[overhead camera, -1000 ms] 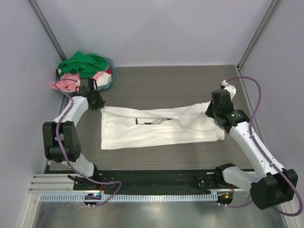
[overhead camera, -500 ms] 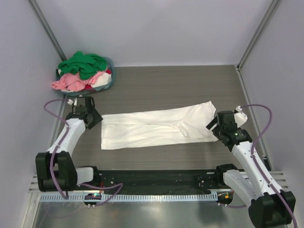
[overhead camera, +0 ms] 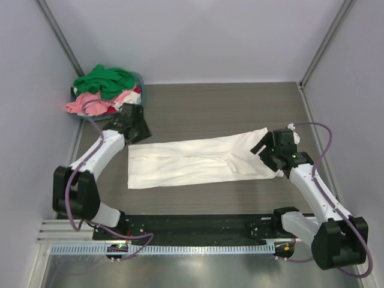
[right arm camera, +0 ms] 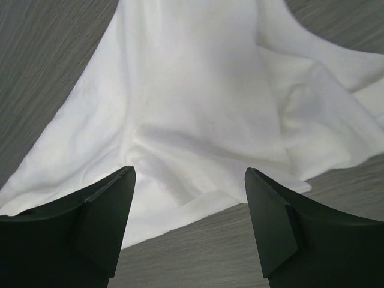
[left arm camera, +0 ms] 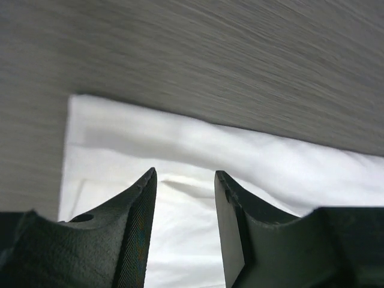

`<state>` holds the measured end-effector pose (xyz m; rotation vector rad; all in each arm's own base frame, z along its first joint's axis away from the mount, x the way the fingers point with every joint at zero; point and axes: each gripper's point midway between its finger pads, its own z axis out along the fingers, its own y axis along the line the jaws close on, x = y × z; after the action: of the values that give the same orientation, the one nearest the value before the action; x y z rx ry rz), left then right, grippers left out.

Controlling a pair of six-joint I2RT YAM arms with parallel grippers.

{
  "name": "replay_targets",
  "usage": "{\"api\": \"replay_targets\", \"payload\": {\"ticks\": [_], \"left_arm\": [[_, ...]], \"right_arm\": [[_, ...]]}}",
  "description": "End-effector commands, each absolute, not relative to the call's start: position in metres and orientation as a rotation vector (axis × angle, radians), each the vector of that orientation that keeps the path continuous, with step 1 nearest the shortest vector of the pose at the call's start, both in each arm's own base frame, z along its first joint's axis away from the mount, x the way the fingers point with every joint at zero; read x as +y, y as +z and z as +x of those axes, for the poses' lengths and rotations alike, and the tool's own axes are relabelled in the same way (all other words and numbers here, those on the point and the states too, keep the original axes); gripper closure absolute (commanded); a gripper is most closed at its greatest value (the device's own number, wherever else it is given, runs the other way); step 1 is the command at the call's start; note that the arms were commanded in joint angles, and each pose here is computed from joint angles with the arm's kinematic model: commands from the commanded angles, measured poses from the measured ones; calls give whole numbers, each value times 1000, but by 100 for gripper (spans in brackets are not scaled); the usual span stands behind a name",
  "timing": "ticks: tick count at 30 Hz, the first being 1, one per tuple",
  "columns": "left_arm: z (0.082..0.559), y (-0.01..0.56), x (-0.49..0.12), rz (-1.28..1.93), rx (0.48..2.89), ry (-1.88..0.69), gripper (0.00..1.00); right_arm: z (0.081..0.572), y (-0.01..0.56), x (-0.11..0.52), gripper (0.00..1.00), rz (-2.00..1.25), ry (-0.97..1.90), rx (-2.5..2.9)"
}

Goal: Fold and stack the t-shirts
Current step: Fold the tshirt

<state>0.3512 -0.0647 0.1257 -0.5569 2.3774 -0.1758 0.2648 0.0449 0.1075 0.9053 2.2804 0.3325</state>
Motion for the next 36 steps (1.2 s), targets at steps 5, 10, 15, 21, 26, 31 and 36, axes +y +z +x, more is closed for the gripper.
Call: {"api": "replay_targets", "payload": {"ticks": [5,10,15,21,26,31,36], "left_arm": [[394,98,-124,-304,2566,-122,59],[390,65,-121,-270,2677,-42,64],[369,65,-109,-306,2678,1,71],[298,48,-82,-419,2721,77,74],[245,38,-67,-509,2728,74,76],[246,69,-57,-540,2604,69,70],[280,111,-71,-496,2505,-30,57]], "right_arm": [[287,130,90,21,717,525,2275],[278,119,88,21,703,517,2291],[274,112,87,21,717,506,2300],[271,103,84,21,725,486,2307],[267,96,83,21,741,481,2314],[267,98,85,21,740,497,2308],[271,101,89,21,751,525,2301]]}}
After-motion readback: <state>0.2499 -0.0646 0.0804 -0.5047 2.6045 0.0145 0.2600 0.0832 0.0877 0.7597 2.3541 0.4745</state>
